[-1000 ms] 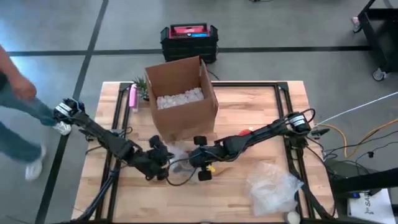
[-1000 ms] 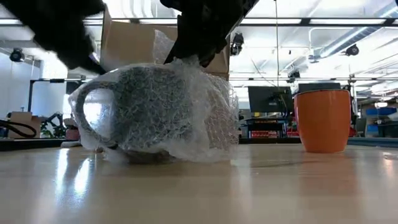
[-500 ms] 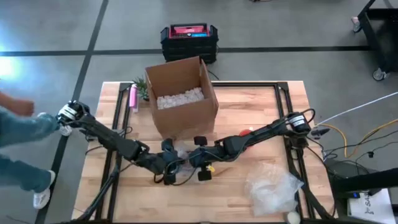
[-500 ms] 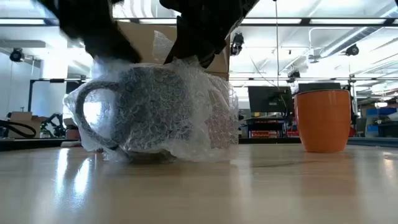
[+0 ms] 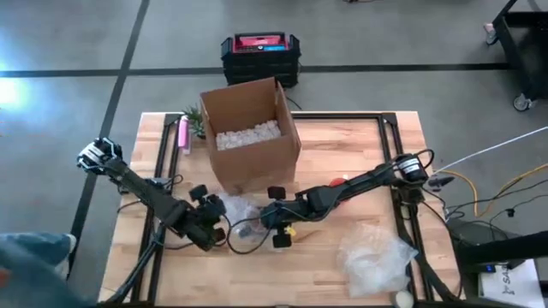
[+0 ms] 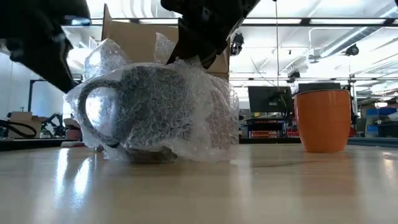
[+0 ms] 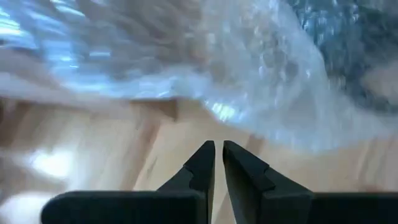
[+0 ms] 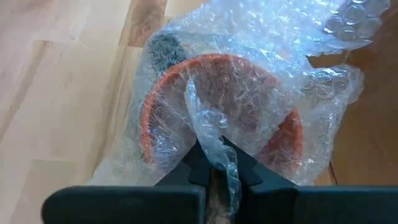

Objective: Wrap mug
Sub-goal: Wrap the black mug with transparent bubble wrap

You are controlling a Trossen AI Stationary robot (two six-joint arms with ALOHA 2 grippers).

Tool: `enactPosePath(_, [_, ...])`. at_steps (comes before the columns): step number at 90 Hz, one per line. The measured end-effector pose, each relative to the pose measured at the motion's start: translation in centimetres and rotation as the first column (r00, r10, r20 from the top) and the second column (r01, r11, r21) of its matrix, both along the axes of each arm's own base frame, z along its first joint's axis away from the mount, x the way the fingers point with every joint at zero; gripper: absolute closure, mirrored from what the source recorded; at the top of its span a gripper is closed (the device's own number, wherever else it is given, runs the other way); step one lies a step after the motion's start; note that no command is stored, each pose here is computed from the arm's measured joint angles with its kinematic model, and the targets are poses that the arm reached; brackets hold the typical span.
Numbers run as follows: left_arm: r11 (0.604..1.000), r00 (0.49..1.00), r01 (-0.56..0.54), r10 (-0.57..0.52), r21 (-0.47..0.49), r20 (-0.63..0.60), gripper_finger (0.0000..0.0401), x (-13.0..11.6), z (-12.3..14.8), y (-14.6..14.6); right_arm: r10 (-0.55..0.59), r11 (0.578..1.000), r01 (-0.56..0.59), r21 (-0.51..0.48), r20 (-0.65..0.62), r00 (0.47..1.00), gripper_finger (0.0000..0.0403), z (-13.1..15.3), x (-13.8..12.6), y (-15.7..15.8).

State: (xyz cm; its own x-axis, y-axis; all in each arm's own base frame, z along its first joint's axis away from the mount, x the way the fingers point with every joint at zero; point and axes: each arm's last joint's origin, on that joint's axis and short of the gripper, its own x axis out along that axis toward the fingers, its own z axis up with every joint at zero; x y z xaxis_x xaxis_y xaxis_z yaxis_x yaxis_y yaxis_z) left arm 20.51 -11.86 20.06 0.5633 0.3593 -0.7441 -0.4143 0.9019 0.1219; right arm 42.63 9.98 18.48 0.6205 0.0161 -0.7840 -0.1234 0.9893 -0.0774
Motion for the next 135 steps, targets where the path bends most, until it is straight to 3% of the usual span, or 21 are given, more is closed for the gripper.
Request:
enactPosePath(13, [0.994, 0.971, 0.106, -0.107, 0.017, 0.212, 0.0381, 2.3, 0.4, -0.3, -0.001, 1.0, 0.001, 0.001, 0.0, 1.0, 0.0401, 0.0, 0.0, 0.0])
enactPosePath(23, [0.979, 0.938, 0.2, -0.2, 0.027, 0.283, 0.0381, 3.3, 1.2, -0.7, -0.001, 1.0, 0.001, 0.001, -0.004, 1.0, 0.0401, 0.0, 0.0, 0.0])
enactPosePath(40, [0.966, 0.931, 0.254, -0.255, 0.038, 0.261, 0.0381, 3.7, 0.7, -0.9, -0.009, 1.0, 0.009, 0.007, -0.002, 1.0, 0.0401, 0.0, 0.0, 0.0])
enactPosePath(60, [0.971, 0.948, 0.236, -0.24, 0.044, 0.209, 0.0381, 4.6, -1.2, -1.1, -0.013, 1.0, 0.013, 0.009, -0.003, 1.0, 0.0401, 0.2, -0.1, -0.1])
enactPosePath(83, [0.974, 0.954, 0.22, -0.225, 0.043, 0.197, 0.0381, 4.8, -1.7, -1.2, -0.027, 0.999, 0.028, 0.031, -0.029, 0.999, 0.0401, 5.8, -1.7, -0.2])
enactPosePath(94, [0.974, 0.954, 0.224, -0.228, 0.041, 0.196, 0.0381, 4.8, -1.8, -1.2, -0.014, 0.999, 0.01, 0.038, 0.095, 0.995, 0.0401, 7.2, -0.7, -0.1])
enactPosePath(101, [0.972, 0.953, 0.232, -0.234, 0.032, 0.195, 0.0381, 4.8, -1.8, -1.2, -0.007, 0.999, 0.001, 0.038, 0.154, 0.988, 0.0401, 6.4, 0.5, 0.0])
enactPosePath(114, [0.968, 0.956, 0.25, -0.253, 0.038, 0.146, 0.0381, 4.6, -2.4, -1.1, -0.031, 0.999, 0.031, 0.013, 0.04, 0.999, 0.0401, 1.7, 1.9, -0.6])
enactPosePath(135, [0.968, 0.948, 0.249, -0.251, 0.033, 0.196, 0.0381, 4.7, -1.3, -1.1, -0.054, 0.998, 0.054, 0.009, -0.024, 0.998, 0.0401, -0.3, 2.2, -0.7])
